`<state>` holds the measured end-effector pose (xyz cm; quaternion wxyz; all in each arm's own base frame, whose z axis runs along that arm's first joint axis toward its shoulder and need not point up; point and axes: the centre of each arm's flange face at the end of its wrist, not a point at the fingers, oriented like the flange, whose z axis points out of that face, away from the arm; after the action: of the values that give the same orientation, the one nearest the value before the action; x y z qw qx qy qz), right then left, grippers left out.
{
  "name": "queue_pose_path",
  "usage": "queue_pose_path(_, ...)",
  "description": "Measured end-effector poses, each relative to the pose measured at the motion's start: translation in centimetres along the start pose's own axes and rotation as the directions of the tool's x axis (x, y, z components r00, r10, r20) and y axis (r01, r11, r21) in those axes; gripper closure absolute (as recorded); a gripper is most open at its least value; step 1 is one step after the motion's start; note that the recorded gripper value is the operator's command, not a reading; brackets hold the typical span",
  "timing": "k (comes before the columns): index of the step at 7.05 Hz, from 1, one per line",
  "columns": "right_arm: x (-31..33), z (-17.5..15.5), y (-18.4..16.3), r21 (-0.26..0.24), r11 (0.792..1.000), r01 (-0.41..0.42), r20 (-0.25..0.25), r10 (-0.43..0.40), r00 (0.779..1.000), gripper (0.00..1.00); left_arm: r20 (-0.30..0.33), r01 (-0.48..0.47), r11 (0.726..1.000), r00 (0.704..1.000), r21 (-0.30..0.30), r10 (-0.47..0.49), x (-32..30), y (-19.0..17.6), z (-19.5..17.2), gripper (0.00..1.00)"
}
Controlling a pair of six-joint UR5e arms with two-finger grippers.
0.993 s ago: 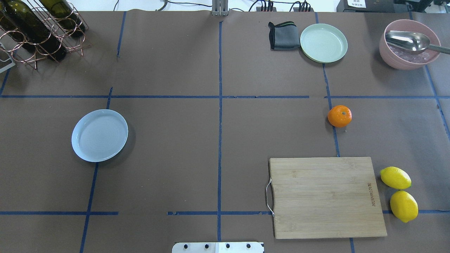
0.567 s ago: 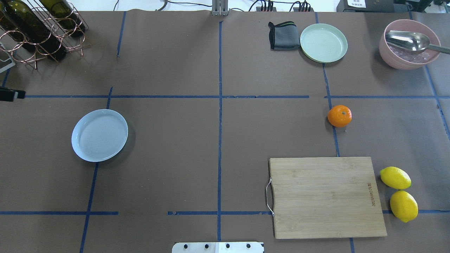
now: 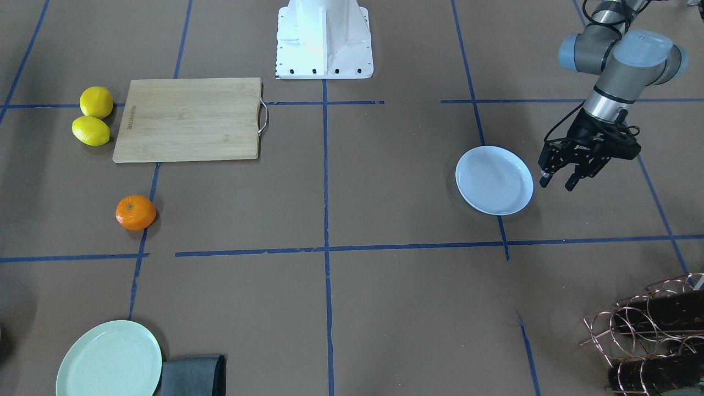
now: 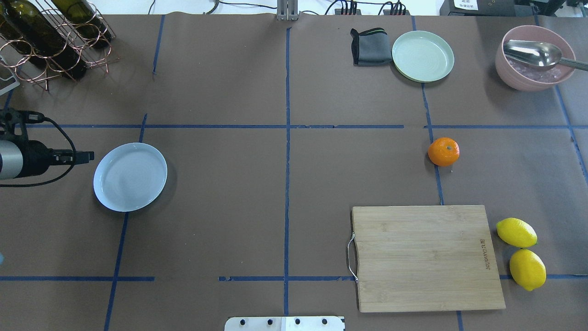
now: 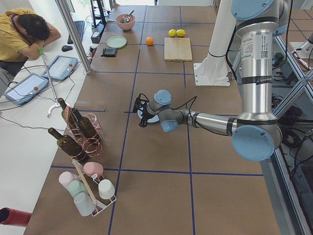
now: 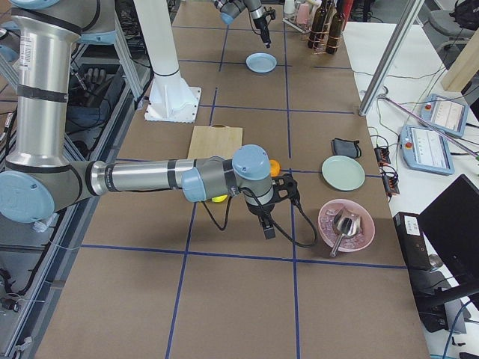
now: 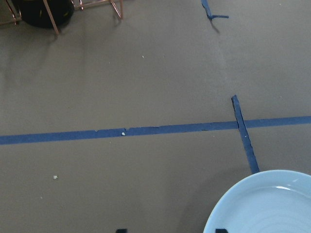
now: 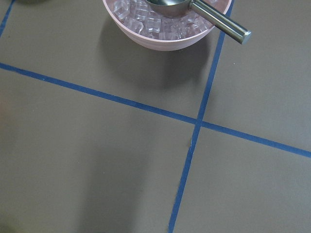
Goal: Pick orange to plate
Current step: 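Move the left gripper to the light blue plate's rim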
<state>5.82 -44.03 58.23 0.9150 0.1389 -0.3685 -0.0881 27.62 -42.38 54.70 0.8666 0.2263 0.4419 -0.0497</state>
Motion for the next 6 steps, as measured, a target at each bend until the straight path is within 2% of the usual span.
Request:
queue_pose_path(1,0.0,0.0,0.0,0.000,1.000,-0.005,0.000,0.005,1.000,0.00,-0.004,-0.004,1.000,1.000,-0.013,0.004,0.6,1.0,0.7,0.40)
queue_pose_path(2,0.0,0.0,0.0,0.001,1.000,-0.010,0.000,0.010,1.000,0.00,-0.010,-0.013,1.000,1.000,-0.026,0.012,1.4,1.8,1.3,0.57)
queue_pose_path(4,0.1,0.0,0.0,-0.001,1.000,-0.012,0.000,0.012,1.000,0.00,-0.012,-0.022,0.999,1.000,-0.046,0.021,2.0,2.6,2.2,1.00)
queue_pose_path(6,0.1,0.1,0.0,-0.001,1.000,-0.014,0.000,0.014,1.000,0.00,-0.012,-0.025,0.998,1.000,-0.050,0.025,2.1,2.7,2.5,1.00)
